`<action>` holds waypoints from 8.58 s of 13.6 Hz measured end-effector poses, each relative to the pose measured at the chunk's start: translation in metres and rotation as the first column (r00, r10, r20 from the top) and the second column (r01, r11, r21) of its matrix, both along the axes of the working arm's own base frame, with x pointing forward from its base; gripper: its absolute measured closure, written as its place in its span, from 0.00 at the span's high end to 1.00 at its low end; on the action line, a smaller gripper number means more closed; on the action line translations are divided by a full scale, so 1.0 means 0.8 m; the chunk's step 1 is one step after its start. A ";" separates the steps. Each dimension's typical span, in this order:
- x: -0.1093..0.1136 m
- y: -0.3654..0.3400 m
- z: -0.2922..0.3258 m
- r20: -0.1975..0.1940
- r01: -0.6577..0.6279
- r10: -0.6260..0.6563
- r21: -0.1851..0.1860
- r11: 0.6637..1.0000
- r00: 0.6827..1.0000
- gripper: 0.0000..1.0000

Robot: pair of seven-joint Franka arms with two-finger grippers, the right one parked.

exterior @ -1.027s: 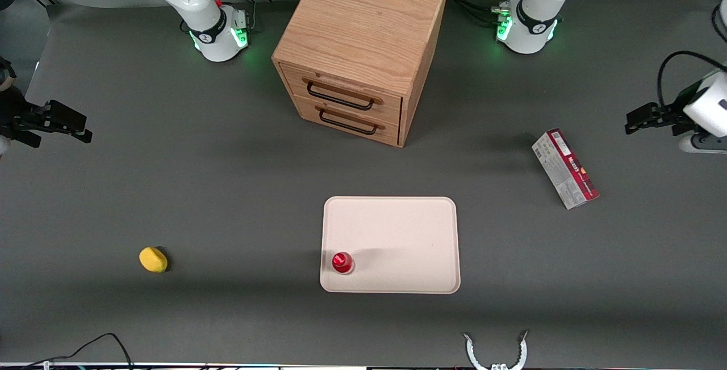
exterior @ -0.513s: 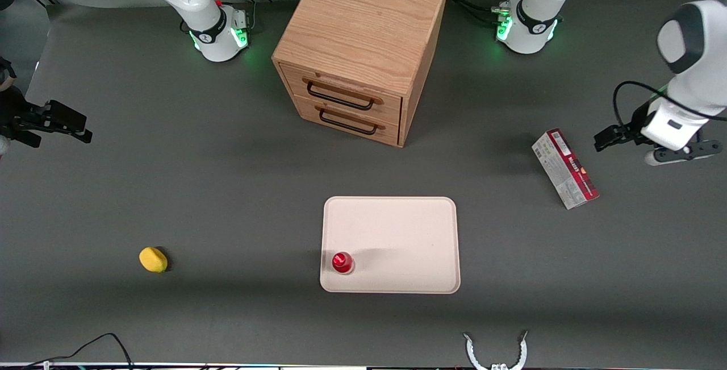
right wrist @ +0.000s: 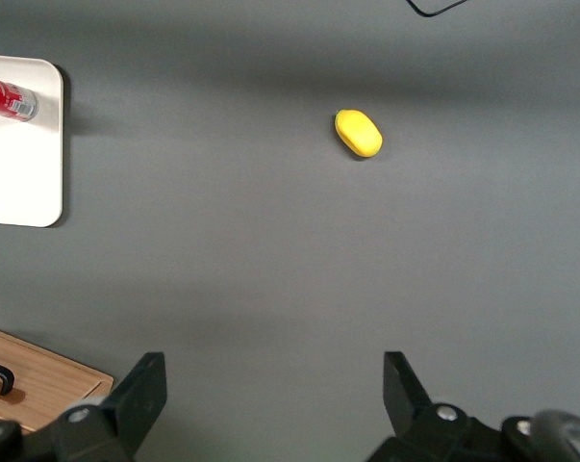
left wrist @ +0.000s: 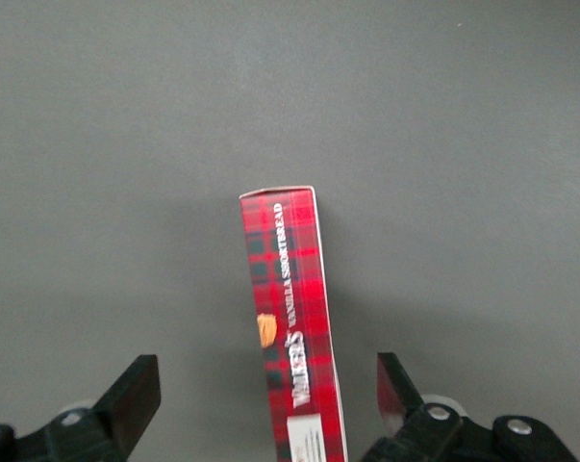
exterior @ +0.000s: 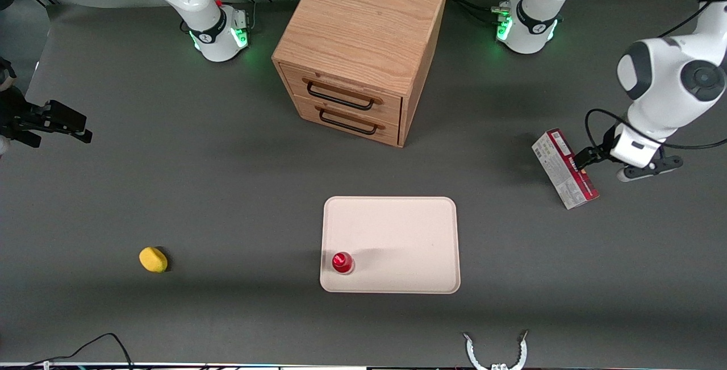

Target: Place red cookie box on tray

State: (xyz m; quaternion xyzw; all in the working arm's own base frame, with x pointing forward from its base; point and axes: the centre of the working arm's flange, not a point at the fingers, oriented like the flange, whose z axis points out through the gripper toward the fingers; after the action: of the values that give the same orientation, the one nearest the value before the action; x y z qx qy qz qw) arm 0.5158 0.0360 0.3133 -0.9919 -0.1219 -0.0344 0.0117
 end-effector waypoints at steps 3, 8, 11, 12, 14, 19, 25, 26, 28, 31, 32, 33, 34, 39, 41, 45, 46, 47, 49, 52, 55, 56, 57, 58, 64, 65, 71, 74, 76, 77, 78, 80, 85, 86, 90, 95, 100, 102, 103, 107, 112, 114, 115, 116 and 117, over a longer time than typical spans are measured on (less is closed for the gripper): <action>0.002 -0.008 -0.036 0.016 -0.014 0.014 0.008 1.000 1.000 1.00; -0.013 -0.012 -0.076 0.051 -0.027 0.027 0.012 1.000 0.998 1.00; -0.022 -0.018 -0.092 0.059 -0.030 0.029 0.012 0.999 0.998 1.00; -0.023 -0.019 -0.096 0.063 -0.032 0.031 0.012 0.999 0.998 0.94; -0.025 -0.020 -0.099 0.065 -0.036 0.035 0.012 0.999 0.997 0.85; -0.025 -0.022 -0.100 0.066 -0.035 0.035 0.012 0.999 0.997 0.32; -0.021 -0.024 -0.088 0.072 -0.033 0.032 0.009 0.999 0.997 0.31; -0.017 -0.028 -0.074 0.055 -0.028 0.028 0.005 1.000 0.998 0.30; -0.003 -0.042 -0.016 -0.013 -0.013 0.013 -0.005 1.000 1.000 0.29; 0.016 -0.062 0.117 -0.093 0.012 -0.014 -0.015 1.000 0.996 0.29; 0.020 -0.067 0.160 -0.103 0.023 -0.024 -0.016 1.000 0.994 0.29; 0.024 -0.072 0.195 -0.106 0.036 -0.037 -0.016 0.999 0.994 0.29; 0.028 -0.075 0.223 -0.105 0.050 -0.052 -0.016 0.999 0.993 0.29; 0.046 -0.123 0.304 -0.079 0.139 -0.141 -0.023 0.990 0.987 0.29; 0.059 -0.159 0.330 -0.096 0.165 -0.170 -0.058 0.985 0.981 0.29; 0.087 -0.264 0.336 -0.108 0.145 -0.154 -0.087 0.986 0.982 0.29; 0.090 -0.296 0.322 -0.123 0.134 -0.145 -0.095 0.986 0.982 0.29; 0.095 -0.327 0.305 -0.128 0.123 -0.136 -0.102 0.987 0.982 0.29; 0.110 -0.382 0.267 -0.107 0.099 -0.111 -0.106 0.989 0.988 0.29; 0.133 -0.438 0.210 -0.086 0.060 -0.071 -0.117 0.991 0.994 0.29; 0.156 -0.470 0.151 -0.040 0.023 -0.028 -0.125 0.992 0.999 0.29; 0.163 -0.477 0.127 -0.030 0.017 -0.022 -0.131 0.991 0.999 0.29; 0.169 -0.484 0.103 -0.018 0.020 -0.023 -0.131 0.991 1.000 0.29; 0.173 -0.489 0.081 -0.010 0.022 -0.024 -0.131 0.991 1.000 0.29; 0.179 -0.498 0.021 -0.011 0.001 -0.003 -0.132 0.991 1.000 0.29; 0.180 -0.497 0.010 -0.006 -0.001 0.000 -0.133 0.991 1.000 0.29; 0.196 -0.477 -0.048 0.052 0.019 -0.015 -0.074 0.997 0.999 0.29; 0.198 -0.476 -0.061 0.068 0.028 -0.024 -0.070 0.997 0.997 0.29; 0.198 -0.477 -0.067 0.067 0.029 -0.024 -0.070 0.997 0.997 0.29; 0.198 -0.477 -0.070 0.071 0.030 -0.025 -0.072 0.997 0.997 0.29; 0.198 -0.477 -0.075 0.072 0.031 -0.026 -0.074 0.997 0.997 0.29; 0.198 -0.478 -0.082 0.074 0.032 -0.026 -0.077 0.997 0.997 0.29; 0.196 -0.477 -0.086 0.068 0.032 -0.027 -0.074 0.997 0.997 0.80; 0.196 -0.477 -0.084 0.068 0.032 -0.027 -0.074 0.997 0.997 0.91; 0.200 -0.471 -0.039 0.013 0.015 -0.015 -0.029 0.999 1.000 1.00; 0.194 -0.433 0.086 -0.036 0.045 -0.044 0.029 0.999 0.998 1.00; 0.176 -0.334 0.215 -0.115 0.191 -0.185 0.048 0.980 0.976 1.00; 0.162 -0.294 0.259 -0.149 0.240 -0.230 0.054 0.969 0.962 1.00; 0.154 -0.273 0.282 -0.163 0.263 -0.251 0.055 0.963 0.954 1.00; 0.111 -0.186 0.364 -0.225 0.327 -0.309 0.045 0.944 0.924 1.00; 0.069 -0.061 0.408 -0.219 0.398 -0.397 -0.045 0.917 0.891 1.00; 0.062 -0.040 0.407 -0.225 0.407 -0.407 -0.047 0.912 0.885 1.00; 0.062 -0.034 0.407 -0.226 0.410 -0.409 -0.044 0.911 0.884 1.00; 0.063 -0.029 0.408 -0.224 0.409 -0.407 -0.038 0.912 0.885 1.00; 0.063 -0.026 0.409 -0.220 0.407 -0.404 -0.033 0.913 0.888 1.00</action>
State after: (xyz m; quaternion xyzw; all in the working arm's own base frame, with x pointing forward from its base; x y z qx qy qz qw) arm 0.5664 0.0152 0.6407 -0.9929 0.0901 0.0740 0.0249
